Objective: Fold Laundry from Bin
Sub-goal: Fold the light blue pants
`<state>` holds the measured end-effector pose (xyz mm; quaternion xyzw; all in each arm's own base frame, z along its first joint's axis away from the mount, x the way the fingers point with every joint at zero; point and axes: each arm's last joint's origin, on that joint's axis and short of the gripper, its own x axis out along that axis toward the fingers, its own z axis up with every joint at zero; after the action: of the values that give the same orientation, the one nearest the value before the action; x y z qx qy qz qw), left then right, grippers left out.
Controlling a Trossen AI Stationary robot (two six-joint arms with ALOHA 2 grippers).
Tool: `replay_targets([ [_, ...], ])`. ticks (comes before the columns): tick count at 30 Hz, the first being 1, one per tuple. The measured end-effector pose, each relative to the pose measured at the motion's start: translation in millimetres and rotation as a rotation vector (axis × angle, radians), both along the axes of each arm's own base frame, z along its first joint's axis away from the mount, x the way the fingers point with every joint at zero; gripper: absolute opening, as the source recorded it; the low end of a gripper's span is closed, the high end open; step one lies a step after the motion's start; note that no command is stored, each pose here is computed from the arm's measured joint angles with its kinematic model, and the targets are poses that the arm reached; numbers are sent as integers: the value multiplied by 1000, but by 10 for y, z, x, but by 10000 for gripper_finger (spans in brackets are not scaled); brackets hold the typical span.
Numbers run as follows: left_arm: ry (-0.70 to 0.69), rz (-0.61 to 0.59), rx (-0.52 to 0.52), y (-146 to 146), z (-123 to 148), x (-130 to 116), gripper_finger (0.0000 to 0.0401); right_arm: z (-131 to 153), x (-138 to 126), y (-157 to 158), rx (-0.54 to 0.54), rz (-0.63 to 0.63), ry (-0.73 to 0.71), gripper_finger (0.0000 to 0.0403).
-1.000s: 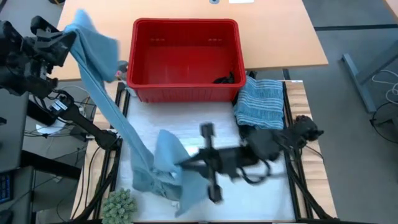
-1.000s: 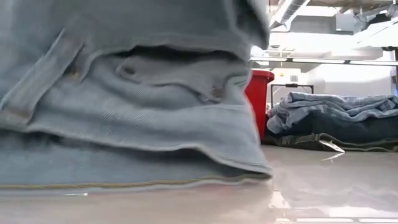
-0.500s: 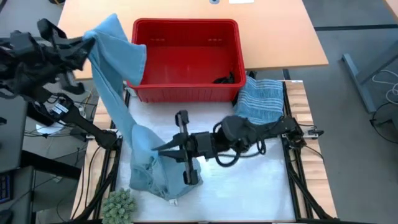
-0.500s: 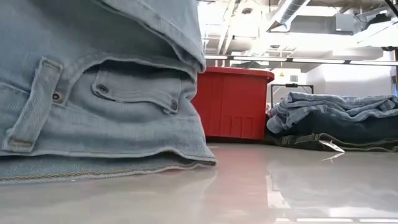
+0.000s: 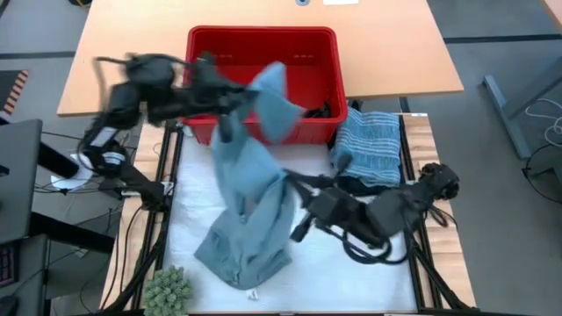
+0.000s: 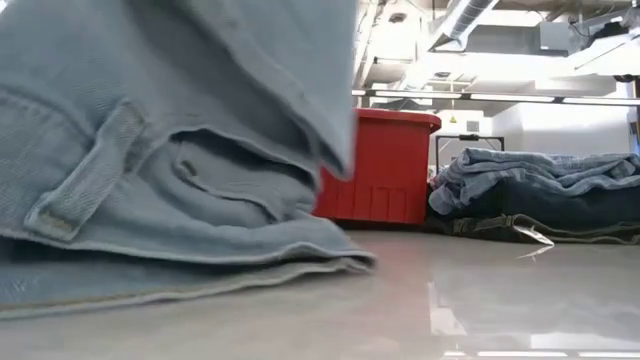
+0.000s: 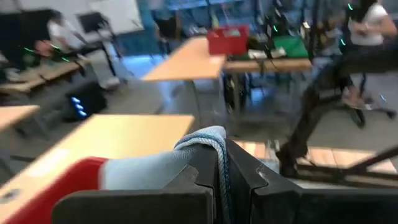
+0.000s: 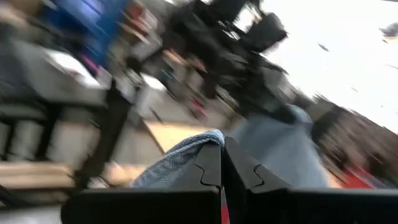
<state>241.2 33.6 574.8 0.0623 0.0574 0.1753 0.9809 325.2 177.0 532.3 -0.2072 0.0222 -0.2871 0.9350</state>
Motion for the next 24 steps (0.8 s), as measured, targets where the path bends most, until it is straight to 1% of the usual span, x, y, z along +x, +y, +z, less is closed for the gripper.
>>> replay_targets([
  [4,99,-55,-31,167,-268,485,0,-119,-213,157,44,-225,63,22],
  [6,151,-97,-52,232,-416,697,0,-209,-306,278,52,-280,61,22],
  [8,183,-130,-70,292,-535,862,0,-289,-389,391,78,-255,37,22],
  [11,217,-181,-92,350,-700,1092,0,-388,-514,505,166,-206,-33,22],
  [14,257,-244,-108,368,-862,1284,0,-511,-618,532,218,-179,-73,22],
  [17,276,-328,-86,350,-967,1421,0,-620,-667,481,285,-166,-111,22],
  [18,293,-341,-67,346,-1008,1462,0,-657,-673,454,315,-151,-98,22],
  [20,332,-327,-36,362,-1109,1554,0,-742,-682,379,404,-119,-32,22],
  [22,379,-316,-25,388,-1245,1661,0,-849,-699,280,538,-122,65,22],
  [23,402,-320,-23,401,-1315,1712,0,-929,-650,253,622,-133,111,22],
  [24,419,-326,-17,418,-1372,1754,0,-1018,-597,207,649,-140,193,22],
])
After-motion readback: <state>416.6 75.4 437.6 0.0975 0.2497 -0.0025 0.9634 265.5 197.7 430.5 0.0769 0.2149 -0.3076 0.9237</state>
